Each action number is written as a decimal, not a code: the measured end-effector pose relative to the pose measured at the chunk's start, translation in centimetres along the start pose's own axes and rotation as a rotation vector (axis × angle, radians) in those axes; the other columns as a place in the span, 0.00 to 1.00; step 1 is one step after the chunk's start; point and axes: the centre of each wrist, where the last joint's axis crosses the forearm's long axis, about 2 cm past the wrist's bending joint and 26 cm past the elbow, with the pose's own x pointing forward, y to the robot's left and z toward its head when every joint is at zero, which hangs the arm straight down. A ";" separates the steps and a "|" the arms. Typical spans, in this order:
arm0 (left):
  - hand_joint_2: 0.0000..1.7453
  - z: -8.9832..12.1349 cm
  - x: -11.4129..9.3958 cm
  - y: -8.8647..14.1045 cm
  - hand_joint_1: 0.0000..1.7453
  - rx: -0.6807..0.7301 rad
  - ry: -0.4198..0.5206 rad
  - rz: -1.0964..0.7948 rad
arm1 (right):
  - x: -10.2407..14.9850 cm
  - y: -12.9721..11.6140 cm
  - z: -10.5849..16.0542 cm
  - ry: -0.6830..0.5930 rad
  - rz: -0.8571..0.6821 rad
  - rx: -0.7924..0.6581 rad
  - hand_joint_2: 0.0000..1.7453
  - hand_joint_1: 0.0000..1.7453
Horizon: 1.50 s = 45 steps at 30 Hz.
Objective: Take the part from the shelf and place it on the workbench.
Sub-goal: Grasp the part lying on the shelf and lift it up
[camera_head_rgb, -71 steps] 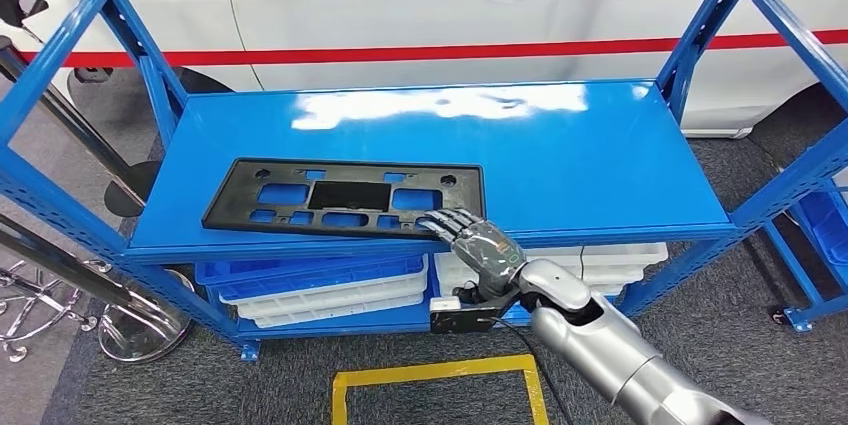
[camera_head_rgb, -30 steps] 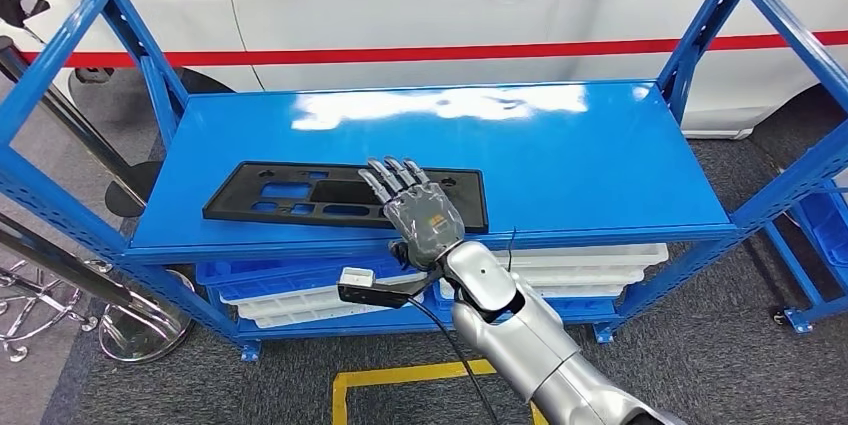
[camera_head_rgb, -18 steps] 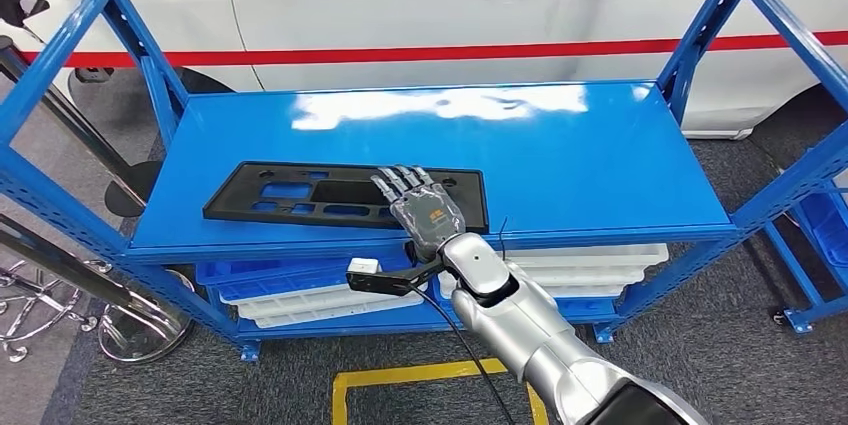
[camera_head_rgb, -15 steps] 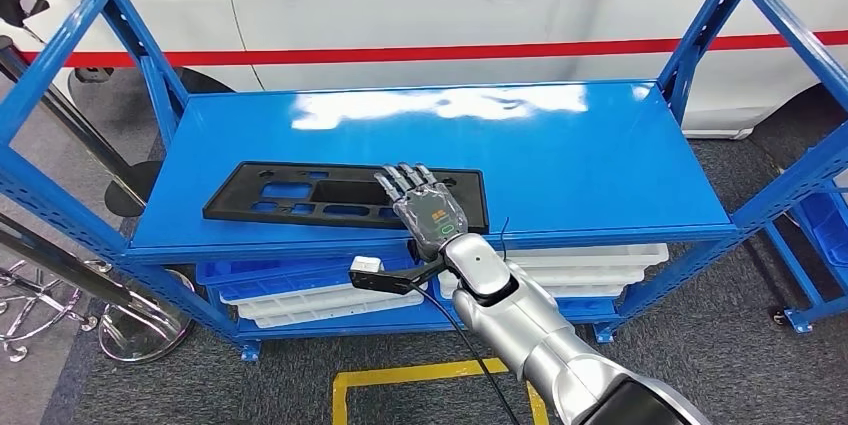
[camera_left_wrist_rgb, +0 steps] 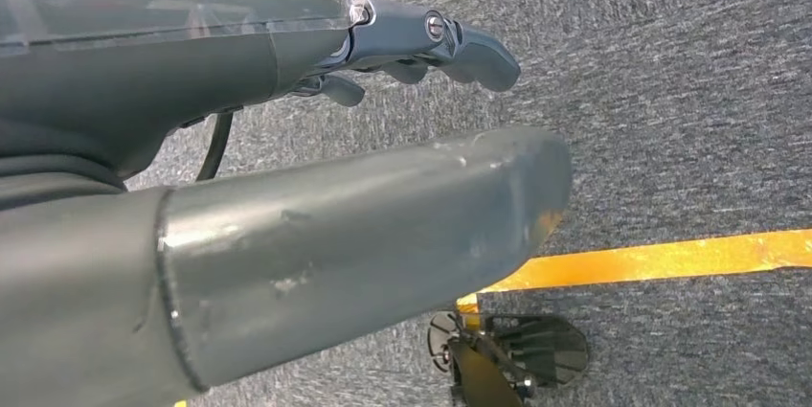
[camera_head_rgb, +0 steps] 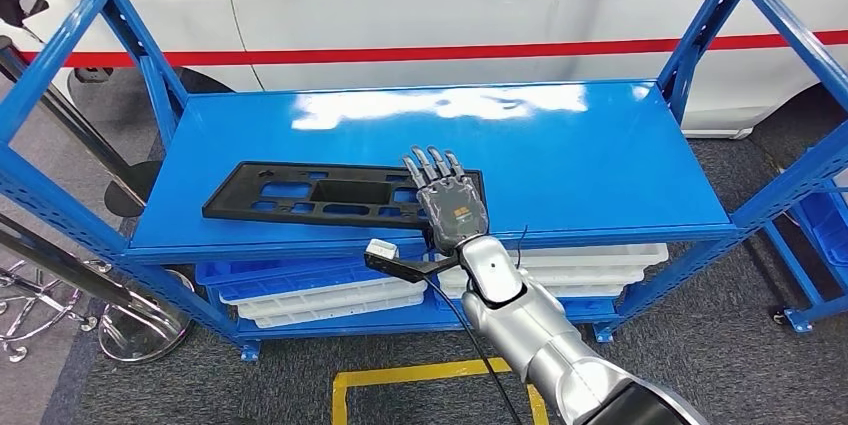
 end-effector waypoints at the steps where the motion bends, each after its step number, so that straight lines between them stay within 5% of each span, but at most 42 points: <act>1: 0.00 0.0 0.0 0.0 0.00 0.000 0.000 -0.001 | -0.1 0.0 0.1 0.004 0.004 -0.010 1.00 0.00; 16: 0.00 0.1 0.0 -0.3 0.00 -0.004 0.000 0.000 | -0.9 0.5 0.6 0.045 0.030 0.045 1.00 0.00; 20: 0.00 0.1 0.1 -0.3 0.00 -0.014 -0.010 0.006 | -1.0 0.7 0.5 0.037 0.043 0.089 1.00 0.97; 28: 0.00 0.0 0.2 -0.5 0.00 -0.082 -0.069 0.087 | -1.4 1.1 0.4 0.002 0.019 0.174 1.00 1.00; 32: 1.00 0.0 0.2 -0.6 0.00 -0.087 -0.103 0.100 | -1.5 1.1 0.4 0.005 0.010 0.180 1.00 1.00; 45: 1.00 -0.1 0.5 -0.6 0.00 -0.078 -0.170 0.091 | -1.6 0.9 0.3 -0.006 -0.028 0.135 1.00 1.00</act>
